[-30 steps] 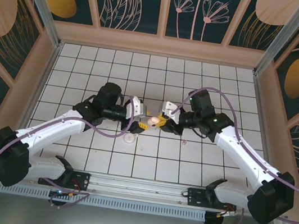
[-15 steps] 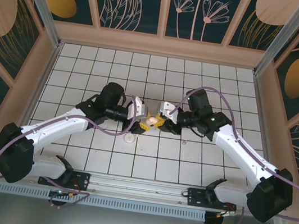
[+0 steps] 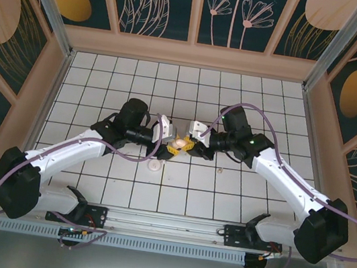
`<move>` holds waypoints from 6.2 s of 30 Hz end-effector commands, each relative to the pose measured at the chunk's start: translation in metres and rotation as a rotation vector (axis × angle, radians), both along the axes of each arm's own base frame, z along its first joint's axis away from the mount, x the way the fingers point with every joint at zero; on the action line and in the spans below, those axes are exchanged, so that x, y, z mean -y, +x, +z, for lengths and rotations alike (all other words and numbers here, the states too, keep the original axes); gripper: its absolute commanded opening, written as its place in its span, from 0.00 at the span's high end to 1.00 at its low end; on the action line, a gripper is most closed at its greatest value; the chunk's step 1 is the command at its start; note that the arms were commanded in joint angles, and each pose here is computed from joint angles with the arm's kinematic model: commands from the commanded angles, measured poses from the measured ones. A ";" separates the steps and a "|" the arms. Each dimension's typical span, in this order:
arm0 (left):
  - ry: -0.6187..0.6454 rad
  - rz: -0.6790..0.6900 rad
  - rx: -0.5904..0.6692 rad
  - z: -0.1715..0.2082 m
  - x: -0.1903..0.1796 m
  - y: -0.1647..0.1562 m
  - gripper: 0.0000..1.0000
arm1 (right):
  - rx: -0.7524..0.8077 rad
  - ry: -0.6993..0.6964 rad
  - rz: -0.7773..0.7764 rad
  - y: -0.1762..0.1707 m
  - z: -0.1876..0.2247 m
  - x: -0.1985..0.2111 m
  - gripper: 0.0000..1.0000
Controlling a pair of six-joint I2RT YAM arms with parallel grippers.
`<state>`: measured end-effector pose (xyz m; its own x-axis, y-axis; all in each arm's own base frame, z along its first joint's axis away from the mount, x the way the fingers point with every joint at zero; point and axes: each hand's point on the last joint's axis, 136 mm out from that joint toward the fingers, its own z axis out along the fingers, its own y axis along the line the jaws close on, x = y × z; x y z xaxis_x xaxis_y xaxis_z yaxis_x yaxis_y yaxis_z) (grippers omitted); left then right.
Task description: Insert wireless bluetooth earbuds into charging case
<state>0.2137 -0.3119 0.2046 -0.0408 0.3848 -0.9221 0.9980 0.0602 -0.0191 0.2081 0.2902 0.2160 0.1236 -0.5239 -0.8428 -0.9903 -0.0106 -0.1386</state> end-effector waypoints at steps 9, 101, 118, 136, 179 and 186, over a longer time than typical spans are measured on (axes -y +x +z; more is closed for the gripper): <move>0.007 -0.002 0.001 0.005 0.004 0.005 0.70 | 0.052 0.061 0.025 -0.004 0.021 -0.004 0.79; -0.379 0.172 -0.048 0.020 0.003 0.017 0.81 | -0.984 -0.415 -1.414 0.056 -0.194 0.139 0.56; -0.371 0.173 -0.041 0.020 0.002 0.016 0.81 | -1.062 -0.508 -1.422 0.011 -0.190 0.136 0.55; -0.357 0.178 -0.023 0.020 0.000 0.015 0.81 | -1.009 -0.495 -1.357 0.041 -0.189 0.122 0.50; -0.350 0.173 -0.022 0.020 0.000 0.015 0.81 | -1.021 -0.585 -1.449 -0.005 -0.169 0.134 0.52; -0.346 0.181 -0.016 0.020 -0.001 0.015 0.82 | -1.013 -0.626 -1.444 0.001 -0.174 0.134 0.57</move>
<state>0.2294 -0.3093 0.2063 -0.1507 0.0593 -0.9868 0.9642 0.2292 -0.1335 0.2120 0.1651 0.0450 -0.9997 0.0228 -0.0038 0.0218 0.9837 0.1785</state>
